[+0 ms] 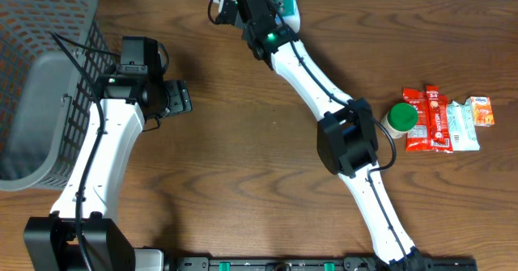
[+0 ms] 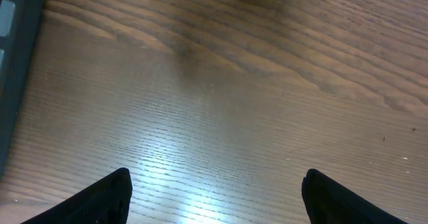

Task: Scan the item barcode
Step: 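Hold the package in front of the white scanner with the right gripper, then carry the package right toward the green-lid jar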

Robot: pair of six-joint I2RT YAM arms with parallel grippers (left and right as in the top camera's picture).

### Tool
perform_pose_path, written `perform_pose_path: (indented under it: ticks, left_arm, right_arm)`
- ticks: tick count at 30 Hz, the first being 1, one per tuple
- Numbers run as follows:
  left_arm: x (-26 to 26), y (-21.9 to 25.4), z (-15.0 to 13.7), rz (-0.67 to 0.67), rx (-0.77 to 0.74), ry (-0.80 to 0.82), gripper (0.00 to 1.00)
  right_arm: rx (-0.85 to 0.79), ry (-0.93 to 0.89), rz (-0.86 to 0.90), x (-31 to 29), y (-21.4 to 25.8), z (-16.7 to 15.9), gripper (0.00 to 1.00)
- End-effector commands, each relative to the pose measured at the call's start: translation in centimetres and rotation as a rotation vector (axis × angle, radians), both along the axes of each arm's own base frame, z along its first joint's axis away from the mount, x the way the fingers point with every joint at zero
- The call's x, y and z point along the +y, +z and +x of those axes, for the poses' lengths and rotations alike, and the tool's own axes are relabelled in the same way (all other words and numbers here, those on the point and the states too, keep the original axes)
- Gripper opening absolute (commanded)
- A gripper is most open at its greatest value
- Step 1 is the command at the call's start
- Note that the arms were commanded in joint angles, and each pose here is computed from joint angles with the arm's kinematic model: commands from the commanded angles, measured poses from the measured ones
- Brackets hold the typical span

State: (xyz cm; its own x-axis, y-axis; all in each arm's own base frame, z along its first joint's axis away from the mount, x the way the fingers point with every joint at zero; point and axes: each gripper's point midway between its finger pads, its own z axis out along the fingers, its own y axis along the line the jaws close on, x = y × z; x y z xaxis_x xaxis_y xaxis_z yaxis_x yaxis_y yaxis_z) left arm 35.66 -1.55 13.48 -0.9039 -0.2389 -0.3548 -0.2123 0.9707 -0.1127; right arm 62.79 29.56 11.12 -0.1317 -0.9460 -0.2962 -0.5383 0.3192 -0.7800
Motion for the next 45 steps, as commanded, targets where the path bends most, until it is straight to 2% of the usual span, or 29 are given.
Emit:
perform_pose_path:
  ticks: [1, 13, 16, 21, 25, 27, 28, 30, 35, 39, 45]
  left_arm:
    - [0.3, 0.5, 0.0, 0.012, -0.012, 0.006, 0.82]
    - [0.3, 0.5, 0.0, 0.012, -0.012, 0.006, 0.82]
    - [0.3, 0.5, 0.0, 0.012, -0.012, 0.006, 0.82]
    - [0.3, 0.5, 0.0, 0.012, -0.012, 0.006, 0.82]
    - [0.3, 0.5, 0.0, 0.012, -0.012, 0.006, 0.82]
    - [0.3, 0.5, 0.0, 0.012, -0.012, 0.006, 0.82]
    - [0.3, 0.5, 0.0, 0.012, -0.012, 0.006, 0.82]
    - [0.3, 0.5, 0.0, 0.012, -0.012, 0.006, 0.82]
    - [0.3, 0.5, 0.0, 0.012, -0.012, 0.006, 0.82]
    - [0.3, 0.5, 0.0, 0.012, -0.012, 0.006, 0.82]
    - [0.3, 0.5, 0.0, 0.012, -0.012, 0.006, 0.82]
  right_arm:
    - [-0.01, -0.031, 0.036, -1.1, 0.6, 0.8, 0.01]
    - [-0.011, -0.059, 0.094, -0.7, 1.4, 0.5, 0.01]
    - [-0.025, -0.048, 0.269, 0.2, 5.8, 0.1, 0.01]
    - [-0.009, -0.024, 0.455, 0.4, 12.2, -1.8, 0.01]
    - [0.036, -0.135, 0.622, -2.0, 17.7, -4.6, 0.01]
    - [0.099, -0.227, 0.694, -3.8, 19.5, -7.1, 0.01]
    - [0.176, -0.325, 0.728, -6.0, 20.4, -9.9, 0.01]
    - [0.254, -0.399, 0.724, -8.0, 20.8, -12.9, 0.01]
    - [0.526, -0.443, 0.706, -11.1, 20.1, -19.8, 0.01]
    - [0.692, -0.506, 0.708, -13.0, 18.6, -22.7, 0.01]
    - [0.798, -0.634, 0.705, -16.0, 17.3, -24.5, 0.01]
